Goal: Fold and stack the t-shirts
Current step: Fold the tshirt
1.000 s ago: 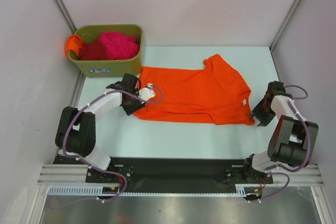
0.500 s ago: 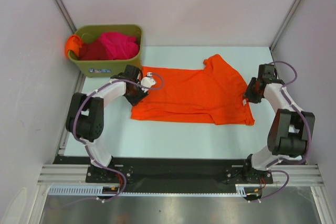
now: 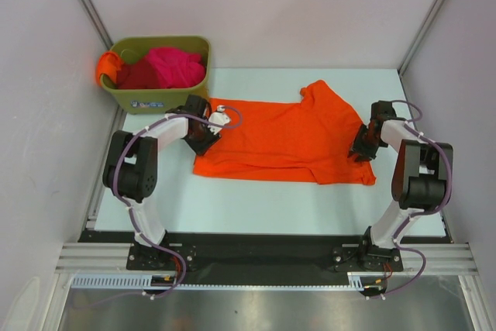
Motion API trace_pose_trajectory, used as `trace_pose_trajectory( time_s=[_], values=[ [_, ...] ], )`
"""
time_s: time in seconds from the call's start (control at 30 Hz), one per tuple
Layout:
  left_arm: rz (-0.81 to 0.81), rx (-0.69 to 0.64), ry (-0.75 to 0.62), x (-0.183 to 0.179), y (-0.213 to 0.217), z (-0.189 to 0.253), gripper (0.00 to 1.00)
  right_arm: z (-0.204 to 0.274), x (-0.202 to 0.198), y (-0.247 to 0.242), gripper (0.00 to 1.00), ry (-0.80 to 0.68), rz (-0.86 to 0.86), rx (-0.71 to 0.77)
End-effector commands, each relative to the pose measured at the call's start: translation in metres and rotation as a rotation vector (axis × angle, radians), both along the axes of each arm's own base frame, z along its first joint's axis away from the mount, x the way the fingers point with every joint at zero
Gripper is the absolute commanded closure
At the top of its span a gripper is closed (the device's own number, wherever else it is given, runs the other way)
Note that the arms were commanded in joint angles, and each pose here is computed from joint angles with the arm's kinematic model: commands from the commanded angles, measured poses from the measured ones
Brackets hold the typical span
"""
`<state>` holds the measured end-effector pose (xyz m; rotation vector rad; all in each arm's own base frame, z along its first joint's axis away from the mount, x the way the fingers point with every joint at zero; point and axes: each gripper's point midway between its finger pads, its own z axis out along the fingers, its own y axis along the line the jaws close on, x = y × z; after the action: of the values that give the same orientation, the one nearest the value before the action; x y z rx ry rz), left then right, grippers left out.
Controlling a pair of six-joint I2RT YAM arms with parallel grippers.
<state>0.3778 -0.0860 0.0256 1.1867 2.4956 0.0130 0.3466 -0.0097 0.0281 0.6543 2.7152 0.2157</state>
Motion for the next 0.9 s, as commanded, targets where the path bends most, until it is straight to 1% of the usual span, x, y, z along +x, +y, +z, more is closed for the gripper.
trace_pose_trajectory(
  time_s=[0.0,0.07,0.1,0.17,0.2,0.27,0.3,0.33,0.37,0.4,0.47,0.5,0.87],
  values=[
    [-0.007,-0.08,0.009,0.004,-0.013,0.009,0.48,0.008,0.015,0.001,0.64,-0.041,0.013,-0.002],
    [-0.025,-0.107,0.03,-0.003,-0.018,0.009,0.5,0.004,0.015,0.001,0.71,-0.034,0.01,0.001],
    [-0.033,-0.111,0.037,-0.006,-0.018,0.009,0.53,0.004,0.016,0.0,0.73,-0.032,0.009,-0.001],
    [-0.044,-0.11,0.054,-0.014,-0.017,0.009,0.56,0.002,0.015,0.0,0.73,-0.025,0.004,-0.005],
    [-0.057,-0.111,0.062,-0.017,-0.017,0.009,0.6,0.003,0.015,-0.001,0.74,-0.027,0.003,-0.008],
    [-0.068,-0.11,0.08,-0.026,-0.016,0.009,0.66,0.004,0.015,0.0,0.82,-0.032,0.005,-0.009],
    [-0.073,-0.111,0.082,-0.028,-0.015,0.009,0.72,0.003,0.016,-0.002,0.86,-0.033,0.002,-0.012],
    [-0.077,-0.108,0.088,-0.03,-0.015,0.008,0.75,0.004,0.016,-0.002,0.94,-0.034,0.0,-0.013],
    [-0.079,-0.108,0.087,-0.031,-0.015,0.009,0.79,0.005,0.017,-0.002,0.97,-0.04,-0.002,-0.014],
    [-0.078,-0.101,0.089,-0.031,-0.014,0.008,0.88,0.008,0.019,-0.003,1.0,-0.049,-0.004,-0.021],
    [-0.071,-0.097,0.08,-0.029,-0.012,0.009,0.97,0.011,0.02,-0.005,1.0,-0.057,-0.007,-0.028],
    [-0.065,-0.097,0.064,-0.025,-0.012,0.011,1.0,0.017,0.022,-0.006,1.0,-0.074,-0.011,-0.036],
    [0.036,-0.087,-0.089,0.009,-0.009,0.044,1.0,0.047,0.028,-0.016,1.0,-0.163,-0.028,-0.082]
  ],
)
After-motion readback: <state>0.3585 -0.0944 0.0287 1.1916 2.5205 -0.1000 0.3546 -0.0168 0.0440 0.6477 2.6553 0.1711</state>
